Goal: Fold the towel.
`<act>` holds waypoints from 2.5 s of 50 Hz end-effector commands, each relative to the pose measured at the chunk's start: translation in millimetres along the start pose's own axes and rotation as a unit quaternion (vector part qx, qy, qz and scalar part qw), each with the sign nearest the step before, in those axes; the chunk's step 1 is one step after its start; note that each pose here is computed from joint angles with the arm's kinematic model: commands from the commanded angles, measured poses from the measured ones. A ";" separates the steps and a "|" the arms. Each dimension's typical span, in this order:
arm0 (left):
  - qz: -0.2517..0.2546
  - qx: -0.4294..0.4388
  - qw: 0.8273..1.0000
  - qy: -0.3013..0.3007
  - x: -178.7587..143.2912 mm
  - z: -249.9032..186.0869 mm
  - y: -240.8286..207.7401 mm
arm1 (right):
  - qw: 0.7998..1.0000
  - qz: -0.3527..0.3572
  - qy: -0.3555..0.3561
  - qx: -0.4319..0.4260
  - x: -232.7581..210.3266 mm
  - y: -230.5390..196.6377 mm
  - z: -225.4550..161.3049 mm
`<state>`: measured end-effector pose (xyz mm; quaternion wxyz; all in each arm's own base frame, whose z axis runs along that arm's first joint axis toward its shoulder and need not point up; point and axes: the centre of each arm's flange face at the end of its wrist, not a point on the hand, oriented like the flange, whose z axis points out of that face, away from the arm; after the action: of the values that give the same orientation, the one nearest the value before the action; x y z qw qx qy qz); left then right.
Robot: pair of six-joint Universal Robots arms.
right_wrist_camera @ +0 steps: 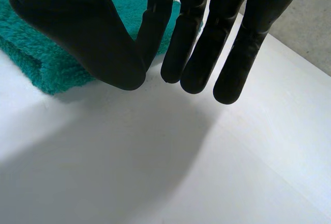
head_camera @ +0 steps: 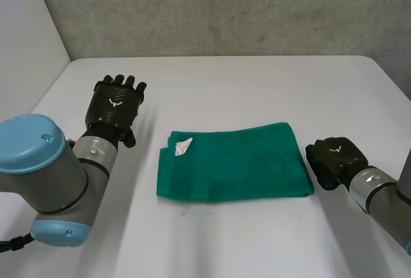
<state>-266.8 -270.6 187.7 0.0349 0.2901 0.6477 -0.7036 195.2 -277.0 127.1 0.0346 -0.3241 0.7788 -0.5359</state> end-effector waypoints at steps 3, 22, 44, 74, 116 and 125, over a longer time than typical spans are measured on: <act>0.000 -0.004 1.000 0.001 0.0 -3.3 1.1 | 0.999 0.036 -0.005 0.017 -1.4 -10.2 -3.9; 0.001 -0.010 1.000 0.004 1.3 -5.3 3.1 | 0.996 0.090 -0.019 0.012 -7.1 -6.9 -12.9; 0.002 -0.011 1.000 0.007 3.2 -6.4 3.4 | 0.996 0.083 0.005 0.017 -0.7 -0.1 15.3; -0.040 -0.019 0.999 -0.007 -6.7 -11.1 -4.6 | 0.991 0.060 -0.045 0.112 -79.2 -80.8 -7.1; -0.038 -0.031 0.999 0.002 -0.8 -15.3 2.2 | 0.997 0.065 -0.010 0.052 -14.8 -9.3 7.1; -0.039 -0.029 0.999 -0.005 -4.7 -14.5 0.7 | 0.986 0.018 -0.116 0.119 -87.6 -76.8 -9.0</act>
<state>-258.3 -258.1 187.7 0.0175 0.2626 0.6794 -0.6849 244.2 -269.1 143.8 0.1212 -0.3080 0.7429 -0.5818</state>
